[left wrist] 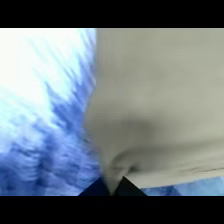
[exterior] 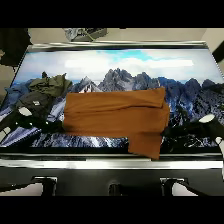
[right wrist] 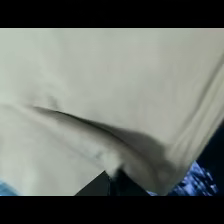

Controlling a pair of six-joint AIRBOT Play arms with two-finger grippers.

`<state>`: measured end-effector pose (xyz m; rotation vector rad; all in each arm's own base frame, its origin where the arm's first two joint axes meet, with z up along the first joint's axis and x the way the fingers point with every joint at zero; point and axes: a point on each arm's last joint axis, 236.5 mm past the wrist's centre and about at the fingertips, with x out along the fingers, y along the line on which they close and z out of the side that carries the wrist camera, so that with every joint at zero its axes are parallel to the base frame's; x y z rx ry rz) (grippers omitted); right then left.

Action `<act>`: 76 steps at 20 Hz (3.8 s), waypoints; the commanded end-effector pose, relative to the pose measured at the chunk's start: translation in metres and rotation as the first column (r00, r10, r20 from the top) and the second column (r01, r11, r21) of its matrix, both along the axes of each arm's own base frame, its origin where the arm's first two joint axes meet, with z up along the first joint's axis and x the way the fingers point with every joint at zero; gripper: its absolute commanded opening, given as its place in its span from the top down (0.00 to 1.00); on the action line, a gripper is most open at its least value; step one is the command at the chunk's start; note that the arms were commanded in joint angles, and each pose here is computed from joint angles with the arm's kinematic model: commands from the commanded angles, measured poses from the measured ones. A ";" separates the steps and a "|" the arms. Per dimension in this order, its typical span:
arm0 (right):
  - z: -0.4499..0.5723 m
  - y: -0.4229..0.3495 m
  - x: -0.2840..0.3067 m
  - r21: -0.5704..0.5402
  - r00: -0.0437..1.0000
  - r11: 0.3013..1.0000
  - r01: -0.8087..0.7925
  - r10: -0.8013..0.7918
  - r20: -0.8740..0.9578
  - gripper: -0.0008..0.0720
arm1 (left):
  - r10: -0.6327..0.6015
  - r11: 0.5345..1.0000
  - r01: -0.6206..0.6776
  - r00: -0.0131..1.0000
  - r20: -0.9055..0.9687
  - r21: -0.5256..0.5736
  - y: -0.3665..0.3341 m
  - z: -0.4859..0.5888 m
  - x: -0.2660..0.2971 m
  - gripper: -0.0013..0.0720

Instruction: Fold the shirts.

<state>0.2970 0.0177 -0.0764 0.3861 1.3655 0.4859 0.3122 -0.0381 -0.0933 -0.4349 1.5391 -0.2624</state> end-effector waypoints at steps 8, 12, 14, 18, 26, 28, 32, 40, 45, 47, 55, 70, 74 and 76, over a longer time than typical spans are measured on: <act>0.103 -0.024 0.215 -0.178 0.911 0.977 0.115 -0.033 0.410 0.93 | 0.074 0.997 -0.063 0.971 0.229 -0.052 0.009 0.085 0.158 0.93; 0.066 -0.018 0.252 -0.075 0.927 0.982 0.172 -0.136 0.351 0.93 | 0.101 0.993 -0.089 0.976 0.192 -0.071 0.014 0.062 0.203 0.93; 0.046 -0.020 0.255 -0.076 0.933 0.981 0.181 -0.147 0.328 0.93 | 0.095 0.994 -0.083 0.979 0.178 -0.071 0.010 0.042 0.213 0.93; 0.015 -0.017 0.249 -0.072 0.956 0.984 0.164 -0.141 0.259 0.92 | 0.086 0.994 -0.077 0.989 0.119 -0.075 -0.001 0.003 0.211 0.93; 0.056 -0.104 0.197 -0.294 0.962 0.956 -0.016 0.095 0.257 0.03 | 0.125 0.991 -0.106 0.947 0.296 -0.079 0.023 0.095 0.231 0.17; 0.037 -0.121 0.175 -0.137 0.988 0.987 0.079 -0.059 0.144 0.02 | 0.122 0.992 -0.103 0.928 0.352 -0.073 0.023 0.127 0.230 0.17; 0.013 -0.096 0.166 0.197 0.986 0.967 0.163 -0.165 -0.006 0.02 | 0.081 0.996 -0.059 0.892 0.445 -0.063 0.002 0.180 0.223 0.17; -0.007 -0.033 0.196 0.413 0.988 0.899 0.144 -0.157 -0.003 0.02 | -0.031 0.996 0.069 0.832 0.554 -0.049 -0.063 0.246 0.199 0.17; 0.004 -0.012 0.209 0.462 0.987 0.879 0.119 -0.156 0.043 0.02 | -0.055 0.994 0.100 0.823 0.565 -0.049 -0.079 0.252 0.194 0.17; -0.001 0.000 0.217 0.437 0.987 0.892 0.112 -0.152 0.057 0.05 | -0.065 0.992 0.112 0.822 0.565 -0.049 -0.085 0.252 0.192 0.17; 0.061 0.017 0.217 0.348 0.982 0.936 0.042 -0.102 0.157 0.93 | -0.230 0.957 0.286 0.858 0.460 -0.055 -0.153 0.191 0.163 0.92; 0.233 0.012 0.048 -0.194 0.961 0.961 -0.199 0.230 0.155 0.93 | -0.226 0.791 0.295 0.955 0.192 -0.536 -0.448 0.057 0.047 0.92; 0.254 0.015 0.026 -0.215 0.954 0.955 -0.204 0.243 0.174 0.93 | -0.188 0.747 0.201 0.978 0.088 -0.634 -0.505 0.046 0.005 0.92; 0.256 0.014 0.026 -0.222 0.954 0.956 -0.194 0.237 0.185 0.93 | -0.208 0.736 0.207 0.975 0.075 -0.644 -0.515 0.037 -0.009 0.92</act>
